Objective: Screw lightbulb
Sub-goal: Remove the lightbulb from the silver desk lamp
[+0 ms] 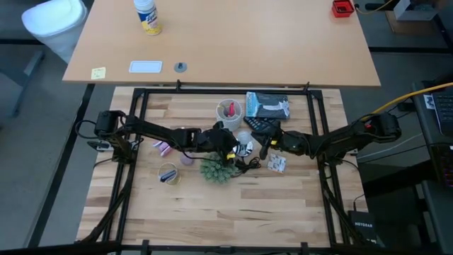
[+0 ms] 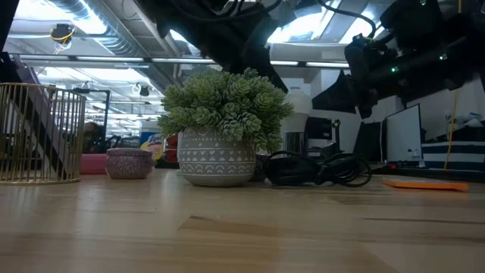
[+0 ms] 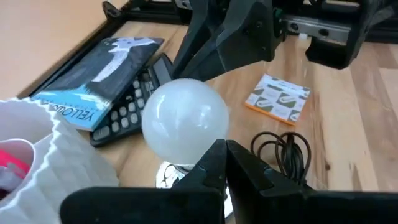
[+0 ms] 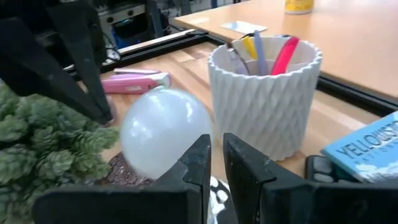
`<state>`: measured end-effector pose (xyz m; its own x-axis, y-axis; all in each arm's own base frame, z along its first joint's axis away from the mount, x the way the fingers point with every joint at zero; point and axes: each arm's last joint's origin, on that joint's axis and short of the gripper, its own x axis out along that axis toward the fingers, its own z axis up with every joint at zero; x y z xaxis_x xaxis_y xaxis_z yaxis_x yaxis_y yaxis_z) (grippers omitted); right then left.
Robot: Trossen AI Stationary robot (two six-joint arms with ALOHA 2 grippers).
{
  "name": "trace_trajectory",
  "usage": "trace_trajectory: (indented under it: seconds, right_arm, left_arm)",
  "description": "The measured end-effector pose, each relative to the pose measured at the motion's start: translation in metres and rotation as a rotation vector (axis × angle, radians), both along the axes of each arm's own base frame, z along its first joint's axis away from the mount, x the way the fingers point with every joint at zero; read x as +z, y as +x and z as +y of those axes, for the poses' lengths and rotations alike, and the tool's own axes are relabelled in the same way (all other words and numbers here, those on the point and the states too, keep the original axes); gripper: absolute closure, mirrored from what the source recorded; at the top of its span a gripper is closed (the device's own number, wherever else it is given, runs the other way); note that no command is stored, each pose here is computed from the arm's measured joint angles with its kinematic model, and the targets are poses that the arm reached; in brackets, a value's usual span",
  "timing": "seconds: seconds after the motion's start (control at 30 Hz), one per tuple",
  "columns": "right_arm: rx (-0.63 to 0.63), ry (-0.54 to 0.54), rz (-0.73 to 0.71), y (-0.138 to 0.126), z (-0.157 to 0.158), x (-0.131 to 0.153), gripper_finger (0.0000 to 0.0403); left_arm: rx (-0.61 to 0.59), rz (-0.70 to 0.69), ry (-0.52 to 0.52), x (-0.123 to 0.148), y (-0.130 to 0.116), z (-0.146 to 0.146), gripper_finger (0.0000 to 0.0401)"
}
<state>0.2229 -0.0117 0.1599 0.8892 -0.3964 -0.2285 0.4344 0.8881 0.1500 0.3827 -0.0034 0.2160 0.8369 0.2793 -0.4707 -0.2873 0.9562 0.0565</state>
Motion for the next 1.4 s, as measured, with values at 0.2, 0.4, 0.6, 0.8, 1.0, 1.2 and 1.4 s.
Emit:
trace_trajectory:
  seconds: [0.2, 0.4, 0.6, 0.8, 1.0, 1.2, 1.4]
  right_arm:
    - [0.013, -0.027, -0.073, 0.001, 0.0, 0.009, 0.0353]
    - [0.191, 0.005, -0.18, -0.001, 0.005, 0.025, 0.0353]
    - [0.328, 0.09, -0.159, -0.001, 0.01, 0.022, 0.0353]
    - [0.232, 0.093, -0.036, -0.002, 0.007, 0.008, 0.0353]
    - [0.118, 0.066, -0.018, -0.003, 0.004, 0.006, 0.0353]
    - [0.037, 0.044, -0.011, -0.004, 0.001, 0.006, 0.0353]
    - [-0.054, 0.018, -0.008, -0.005, -0.001, 0.006, 0.0353]
  left_arm:
    - [-0.02, -0.115, 0.04, 0.011, 0.005, -0.001, 0.04]
    - [0.053, -0.141, 0.105, 0.015, 0.006, 0.008, 0.04]
    - [0.134, -0.114, 0.098, 0.012, 0.004, 0.03, 0.04]
    - [0.147, -0.04, 0.053, 0.005, 0.0, 0.045, 0.04]
    - [0.055, 0.017, 0.005, -0.001, -0.002, 0.038, 0.04]
    - [0.009, 0.025, 0.001, -0.001, -0.001, 0.023, 0.04]
    - [-0.047, 0.026, -0.005, -0.002, 0.0, 0.006, 0.04]
